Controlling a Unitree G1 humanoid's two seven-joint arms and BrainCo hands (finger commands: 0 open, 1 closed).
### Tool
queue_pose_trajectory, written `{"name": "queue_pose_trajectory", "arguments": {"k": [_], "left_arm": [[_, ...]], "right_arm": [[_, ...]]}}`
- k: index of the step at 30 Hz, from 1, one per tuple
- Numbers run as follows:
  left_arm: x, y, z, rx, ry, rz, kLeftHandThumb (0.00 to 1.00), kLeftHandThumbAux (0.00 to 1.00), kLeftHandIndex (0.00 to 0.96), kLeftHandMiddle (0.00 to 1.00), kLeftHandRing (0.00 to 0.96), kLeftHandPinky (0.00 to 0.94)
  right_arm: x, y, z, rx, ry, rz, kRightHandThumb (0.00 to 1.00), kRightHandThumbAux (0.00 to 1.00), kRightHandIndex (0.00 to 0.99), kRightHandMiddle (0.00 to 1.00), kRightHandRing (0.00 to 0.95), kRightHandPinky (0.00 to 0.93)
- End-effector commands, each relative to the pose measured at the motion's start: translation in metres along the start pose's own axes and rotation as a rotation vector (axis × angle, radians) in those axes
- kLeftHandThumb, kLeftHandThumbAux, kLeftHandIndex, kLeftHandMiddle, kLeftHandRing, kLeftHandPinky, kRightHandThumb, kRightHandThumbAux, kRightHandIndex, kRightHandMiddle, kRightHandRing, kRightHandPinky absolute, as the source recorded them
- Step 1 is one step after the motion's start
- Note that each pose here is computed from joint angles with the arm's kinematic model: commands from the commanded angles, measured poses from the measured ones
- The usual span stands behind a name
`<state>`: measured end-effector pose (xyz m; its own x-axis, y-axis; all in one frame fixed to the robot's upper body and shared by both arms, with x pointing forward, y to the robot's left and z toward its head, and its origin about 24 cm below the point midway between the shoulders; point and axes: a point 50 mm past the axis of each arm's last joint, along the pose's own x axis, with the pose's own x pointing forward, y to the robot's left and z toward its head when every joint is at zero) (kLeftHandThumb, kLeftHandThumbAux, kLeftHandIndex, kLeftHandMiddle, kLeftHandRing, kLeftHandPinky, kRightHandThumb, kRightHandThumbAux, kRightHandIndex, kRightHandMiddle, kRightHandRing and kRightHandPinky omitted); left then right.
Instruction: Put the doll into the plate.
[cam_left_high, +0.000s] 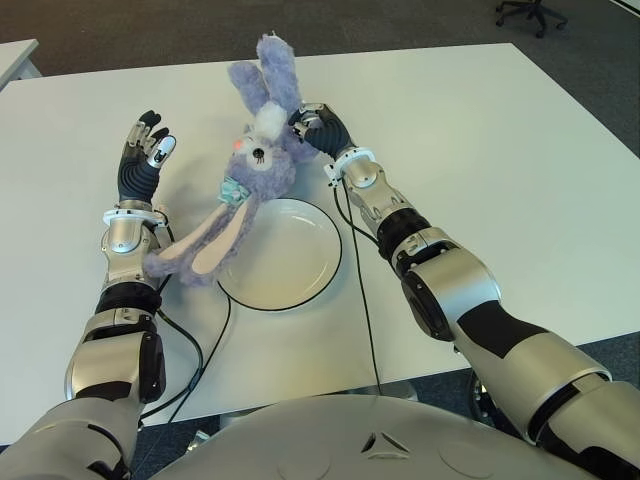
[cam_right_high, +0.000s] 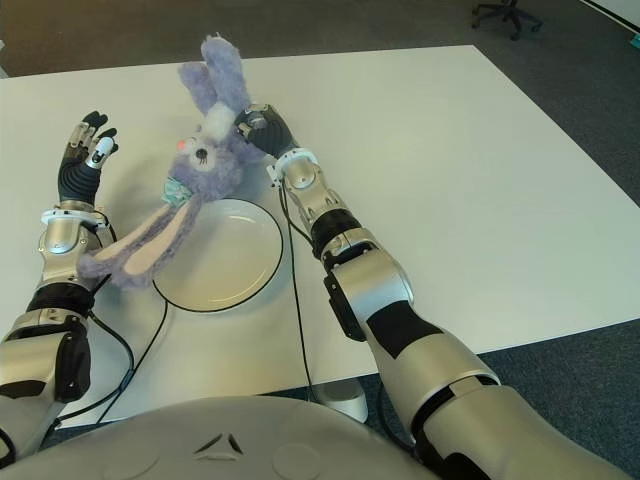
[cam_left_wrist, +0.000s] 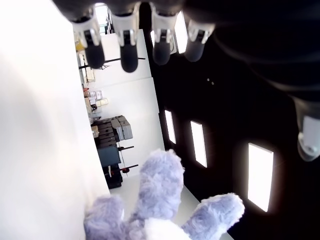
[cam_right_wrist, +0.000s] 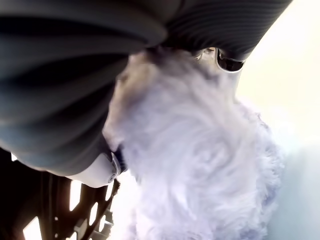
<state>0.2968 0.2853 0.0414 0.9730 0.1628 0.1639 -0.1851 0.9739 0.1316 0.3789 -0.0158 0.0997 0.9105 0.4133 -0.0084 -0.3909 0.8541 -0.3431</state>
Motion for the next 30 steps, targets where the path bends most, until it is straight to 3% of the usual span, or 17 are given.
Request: {"name": "queue_pose_trajectory", "arguments": {"k": [1, 17, 30], "left_arm": [[-0.041, -0.017, -0.047, -0.066, 0.199, -0.022, 0.000, 0.435, 0.000, 0.069, 0.093, 0.146], [-0.039, -0.014, -0.047, -0.059, 0.215, -0.014, 0.000, 0.436, 0.000, 0.065, 0.079, 0.126], [-0.038, -0.016, -0.045, -0.060, 0.196, -0.021, 0.000, 0.428, 0.000, 0.067, 0.082, 0.124]], "right_arm": [[-0.015, 0.070, -0.024, 0.139, 0.152, 0.160, 0.704, 0.710, 0.435, 0.791, 0.814, 0.841], [-0.010, 0.064, -0.019, 0.193, 0.180, 0.071, 0.711, 0.713, 0.440, 0.846, 0.861, 0.873], [-0.010, 0.060, -0.011, 0.324, 0.102, -0.034, 0.712, 0.716, 0.440, 0.851, 0.863, 0.866]]}}
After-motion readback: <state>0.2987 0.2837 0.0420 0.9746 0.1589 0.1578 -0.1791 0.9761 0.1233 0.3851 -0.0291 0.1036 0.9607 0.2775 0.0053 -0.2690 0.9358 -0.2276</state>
